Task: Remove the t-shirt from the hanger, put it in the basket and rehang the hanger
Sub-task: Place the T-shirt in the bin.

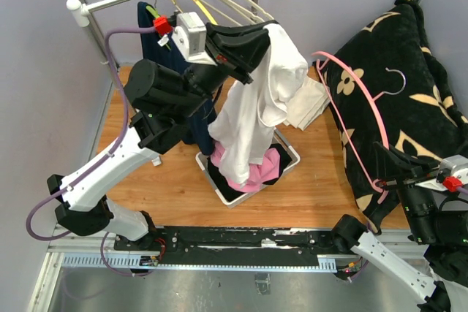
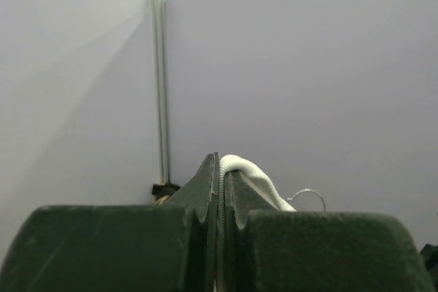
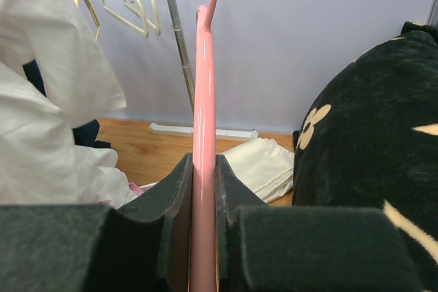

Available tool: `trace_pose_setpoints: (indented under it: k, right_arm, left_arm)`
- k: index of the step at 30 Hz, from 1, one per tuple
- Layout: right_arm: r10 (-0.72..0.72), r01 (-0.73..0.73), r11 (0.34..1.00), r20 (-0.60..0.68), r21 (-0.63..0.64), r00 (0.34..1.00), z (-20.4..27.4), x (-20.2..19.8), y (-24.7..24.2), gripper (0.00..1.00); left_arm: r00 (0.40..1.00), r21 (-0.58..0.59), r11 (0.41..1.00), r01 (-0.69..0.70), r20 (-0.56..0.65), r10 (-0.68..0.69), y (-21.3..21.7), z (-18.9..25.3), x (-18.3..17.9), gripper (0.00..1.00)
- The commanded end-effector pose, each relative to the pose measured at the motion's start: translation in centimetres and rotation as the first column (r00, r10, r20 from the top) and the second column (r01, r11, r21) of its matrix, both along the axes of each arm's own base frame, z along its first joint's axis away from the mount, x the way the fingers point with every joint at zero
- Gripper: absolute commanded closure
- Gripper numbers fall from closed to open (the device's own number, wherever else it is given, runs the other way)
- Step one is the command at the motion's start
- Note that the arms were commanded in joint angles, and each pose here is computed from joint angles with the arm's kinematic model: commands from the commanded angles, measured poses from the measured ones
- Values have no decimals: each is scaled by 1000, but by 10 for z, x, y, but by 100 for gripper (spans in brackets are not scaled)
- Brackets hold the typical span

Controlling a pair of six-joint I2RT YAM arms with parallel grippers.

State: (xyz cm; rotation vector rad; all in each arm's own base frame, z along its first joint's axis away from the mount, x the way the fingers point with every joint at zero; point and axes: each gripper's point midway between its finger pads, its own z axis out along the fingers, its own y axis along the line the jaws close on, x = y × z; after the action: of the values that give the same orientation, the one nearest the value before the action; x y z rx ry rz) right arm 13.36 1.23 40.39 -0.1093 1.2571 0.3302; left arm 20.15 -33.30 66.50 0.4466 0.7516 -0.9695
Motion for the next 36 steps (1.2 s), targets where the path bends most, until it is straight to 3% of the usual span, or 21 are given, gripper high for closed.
trace_pose_setpoints:
  k: [1,7,18,36]
  right_arm:
    - [-7,5,999,44,34,999,13,0,-2,99]
    - [-1,-1,999,43,34,999,13,1,1,99]
    - [15,-16,1000,21,15,1000,8,8,13,99]
    - [70,-72,996,-44,-48,997,-10,31,51,99]
  left_arm:
    - [997,-25,999,31,-63,-33,12,-4,-9,99]
    - [989,23,999,36,-147,-33,15,-43,-9,100]
    - [907,205,958,-200,-330,260,32,-175,29,99]
    - [773,441,857,-268,-432,464,54,-339,36,100]
